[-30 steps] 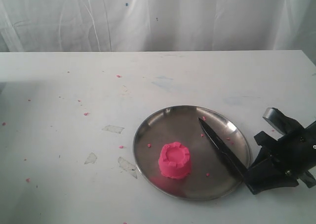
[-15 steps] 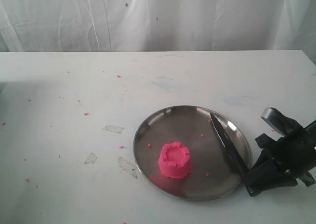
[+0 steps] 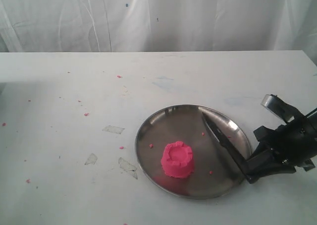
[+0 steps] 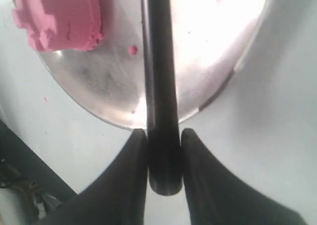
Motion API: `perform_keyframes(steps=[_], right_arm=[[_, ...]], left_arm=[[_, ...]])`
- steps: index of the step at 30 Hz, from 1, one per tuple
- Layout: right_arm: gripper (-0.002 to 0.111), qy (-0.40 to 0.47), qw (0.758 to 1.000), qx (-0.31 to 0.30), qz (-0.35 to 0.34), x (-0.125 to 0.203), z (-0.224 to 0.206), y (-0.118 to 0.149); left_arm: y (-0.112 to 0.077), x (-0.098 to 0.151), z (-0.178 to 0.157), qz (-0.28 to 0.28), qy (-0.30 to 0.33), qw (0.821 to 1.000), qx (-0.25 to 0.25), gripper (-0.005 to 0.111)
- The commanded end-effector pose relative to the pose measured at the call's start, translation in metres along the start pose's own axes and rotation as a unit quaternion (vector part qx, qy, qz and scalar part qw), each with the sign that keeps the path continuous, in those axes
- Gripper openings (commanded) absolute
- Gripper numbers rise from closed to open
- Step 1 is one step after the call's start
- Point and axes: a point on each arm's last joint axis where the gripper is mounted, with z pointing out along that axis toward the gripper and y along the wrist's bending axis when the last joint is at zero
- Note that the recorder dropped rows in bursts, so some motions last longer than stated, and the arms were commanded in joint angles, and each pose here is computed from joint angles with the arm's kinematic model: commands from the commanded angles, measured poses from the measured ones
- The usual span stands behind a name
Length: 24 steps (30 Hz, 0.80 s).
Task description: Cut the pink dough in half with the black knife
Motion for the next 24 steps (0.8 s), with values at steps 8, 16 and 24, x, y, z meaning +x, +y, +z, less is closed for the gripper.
perform_keyframes(steps=[8, 16, 24], right_arm=[[0.0, -0.013, 0.998, 0.025, -0.059, -0.003, 0.003, 0.023], [0.0, -0.07, 0.993, 0.054, -0.072, -0.008, -0.01, 0.031], [0.0, -0.126, 0.981, 0.076, -0.128, -0.002, -0.033, 0.063]], left_arm=[[0.0, 0.0, 0.0, -0.004, -0.004, 1.0, 0.0, 0.0], [0.0, 0.0, 0.0, -0.004, -0.004, 1.0, 0.0, 0.0], [0.0, 0.0, 0.0, -0.004, -0.004, 1.0, 0.0, 0.0]])
